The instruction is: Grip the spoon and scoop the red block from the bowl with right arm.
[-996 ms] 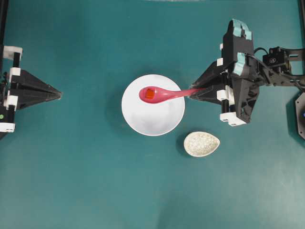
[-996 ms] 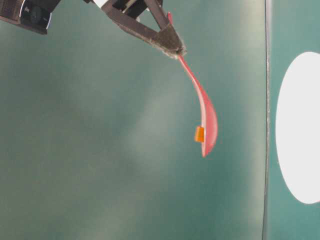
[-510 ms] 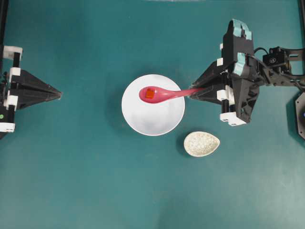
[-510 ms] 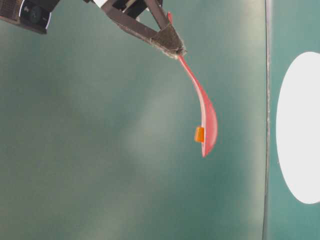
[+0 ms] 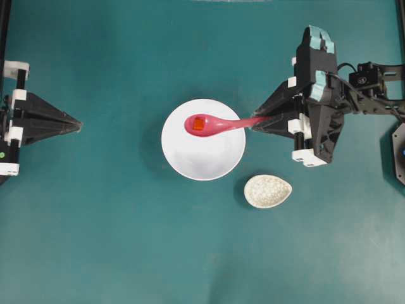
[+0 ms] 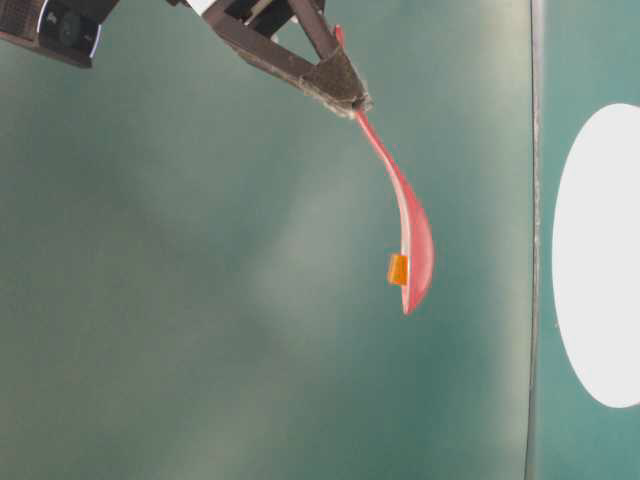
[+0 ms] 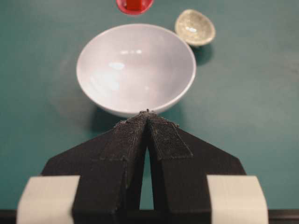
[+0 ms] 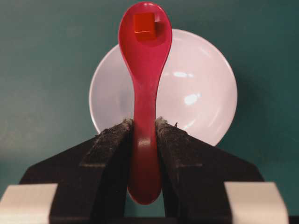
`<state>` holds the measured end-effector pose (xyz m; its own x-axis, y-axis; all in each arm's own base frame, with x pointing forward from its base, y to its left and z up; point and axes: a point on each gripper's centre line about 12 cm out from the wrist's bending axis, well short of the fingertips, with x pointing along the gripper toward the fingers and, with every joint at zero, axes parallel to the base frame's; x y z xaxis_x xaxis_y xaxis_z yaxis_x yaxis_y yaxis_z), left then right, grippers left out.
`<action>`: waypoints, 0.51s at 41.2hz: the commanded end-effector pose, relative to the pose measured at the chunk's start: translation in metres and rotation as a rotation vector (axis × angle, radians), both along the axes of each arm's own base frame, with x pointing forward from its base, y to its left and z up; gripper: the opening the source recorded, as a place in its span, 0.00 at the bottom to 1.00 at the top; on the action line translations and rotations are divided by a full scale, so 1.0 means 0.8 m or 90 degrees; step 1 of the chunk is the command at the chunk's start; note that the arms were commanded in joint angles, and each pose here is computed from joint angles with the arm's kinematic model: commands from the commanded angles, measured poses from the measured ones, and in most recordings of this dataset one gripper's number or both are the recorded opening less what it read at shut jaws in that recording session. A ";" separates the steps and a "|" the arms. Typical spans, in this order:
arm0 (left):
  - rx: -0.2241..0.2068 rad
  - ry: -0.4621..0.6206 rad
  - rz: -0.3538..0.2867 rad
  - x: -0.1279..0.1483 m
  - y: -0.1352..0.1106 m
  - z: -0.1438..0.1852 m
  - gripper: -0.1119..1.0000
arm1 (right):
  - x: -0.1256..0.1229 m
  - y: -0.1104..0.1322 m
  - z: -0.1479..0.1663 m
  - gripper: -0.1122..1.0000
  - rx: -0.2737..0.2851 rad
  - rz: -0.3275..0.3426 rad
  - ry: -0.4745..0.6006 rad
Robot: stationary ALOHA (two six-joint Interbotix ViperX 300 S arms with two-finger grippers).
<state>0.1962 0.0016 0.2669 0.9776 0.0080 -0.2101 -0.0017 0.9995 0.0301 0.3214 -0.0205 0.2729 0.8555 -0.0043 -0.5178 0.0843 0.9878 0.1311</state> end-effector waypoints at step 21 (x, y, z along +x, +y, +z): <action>-0.001 -0.003 0.001 0.002 0.000 0.009 0.10 | 0.002 0.000 0.023 0.32 -0.005 0.000 -0.037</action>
<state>0.1956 0.0016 0.2645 0.9729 0.0081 -0.2311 -0.0020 0.9996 0.0270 0.3212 -0.0205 0.2723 0.8546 -0.0046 -0.5192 0.0841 0.9880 0.1296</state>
